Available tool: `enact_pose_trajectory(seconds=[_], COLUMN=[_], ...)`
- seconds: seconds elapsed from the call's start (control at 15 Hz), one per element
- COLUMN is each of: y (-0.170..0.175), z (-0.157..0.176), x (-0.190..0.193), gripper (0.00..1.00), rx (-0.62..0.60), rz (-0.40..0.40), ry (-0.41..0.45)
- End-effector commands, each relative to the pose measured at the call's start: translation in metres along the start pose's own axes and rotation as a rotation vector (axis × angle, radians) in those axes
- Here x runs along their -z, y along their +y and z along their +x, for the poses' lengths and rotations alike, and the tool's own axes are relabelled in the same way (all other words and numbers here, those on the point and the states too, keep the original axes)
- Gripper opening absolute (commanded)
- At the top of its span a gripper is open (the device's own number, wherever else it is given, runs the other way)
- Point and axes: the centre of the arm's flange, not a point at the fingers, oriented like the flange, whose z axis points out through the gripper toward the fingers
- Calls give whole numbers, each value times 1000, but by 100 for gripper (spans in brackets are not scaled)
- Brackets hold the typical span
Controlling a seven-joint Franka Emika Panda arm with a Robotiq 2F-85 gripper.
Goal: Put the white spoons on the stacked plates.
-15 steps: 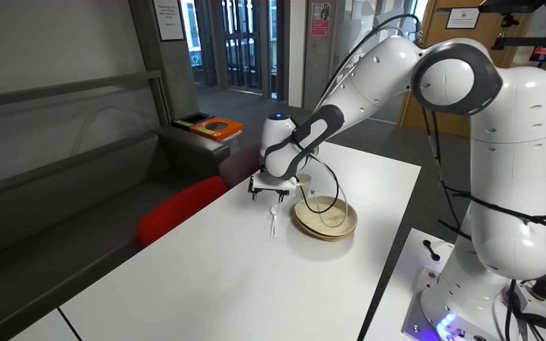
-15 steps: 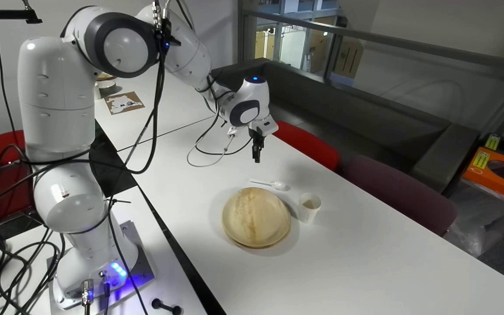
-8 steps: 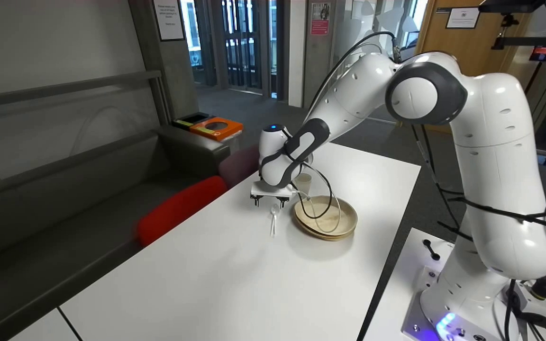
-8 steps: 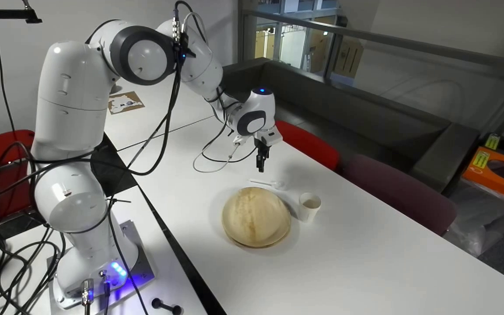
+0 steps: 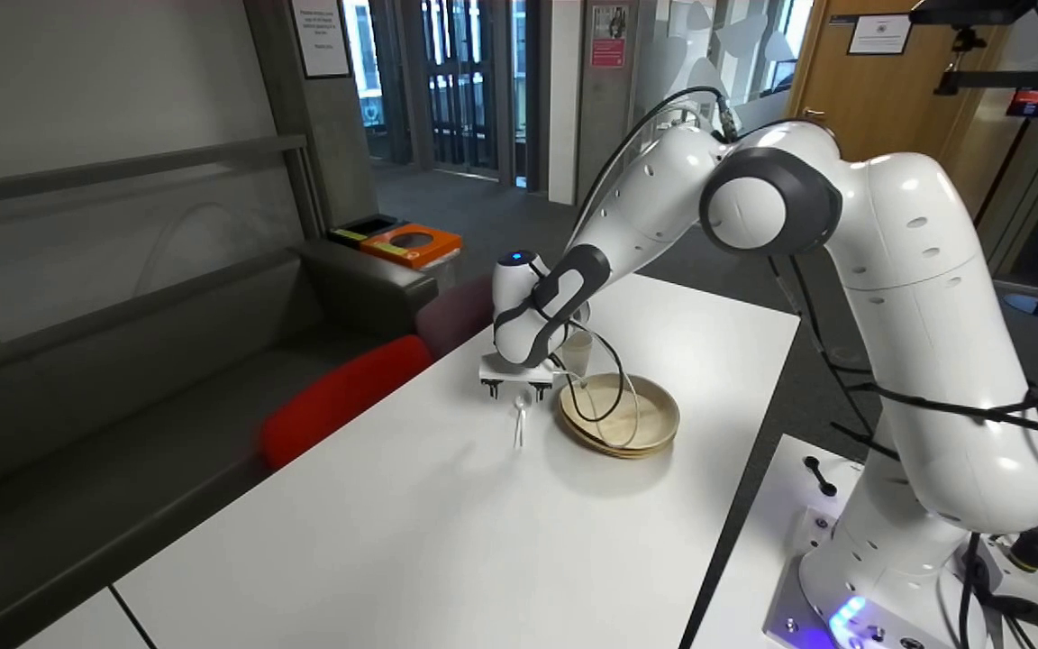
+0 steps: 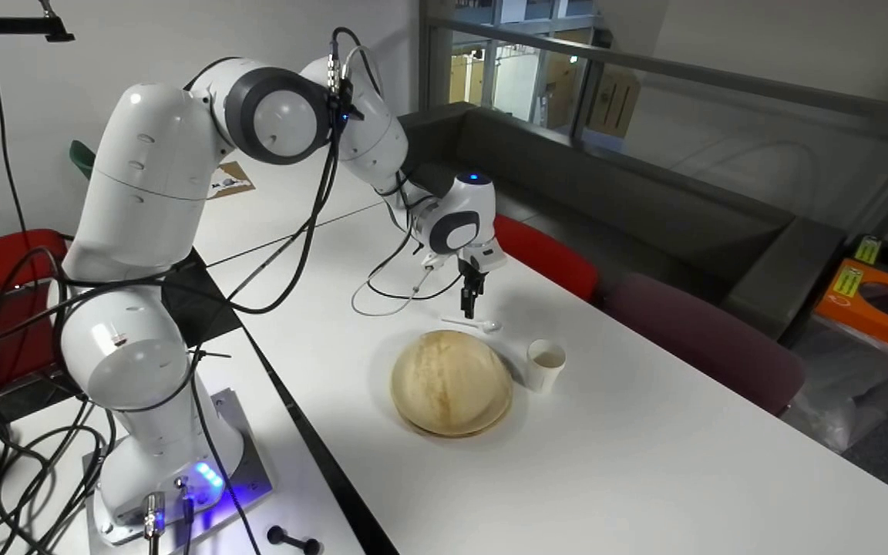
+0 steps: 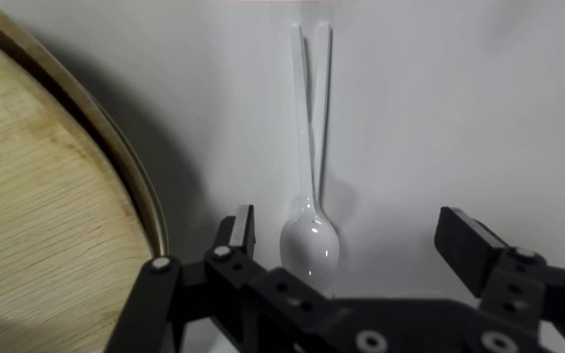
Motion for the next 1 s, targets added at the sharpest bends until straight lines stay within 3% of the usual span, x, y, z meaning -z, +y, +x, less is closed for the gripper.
enact_pose_trajectory(seconds=[0.0,0.93], y=[-8,-14], z=[-2,-9], x=[-4,-39], gripper=[100,98], rx=[-15,10], rz=[-10,-52], ry=[13,-8])
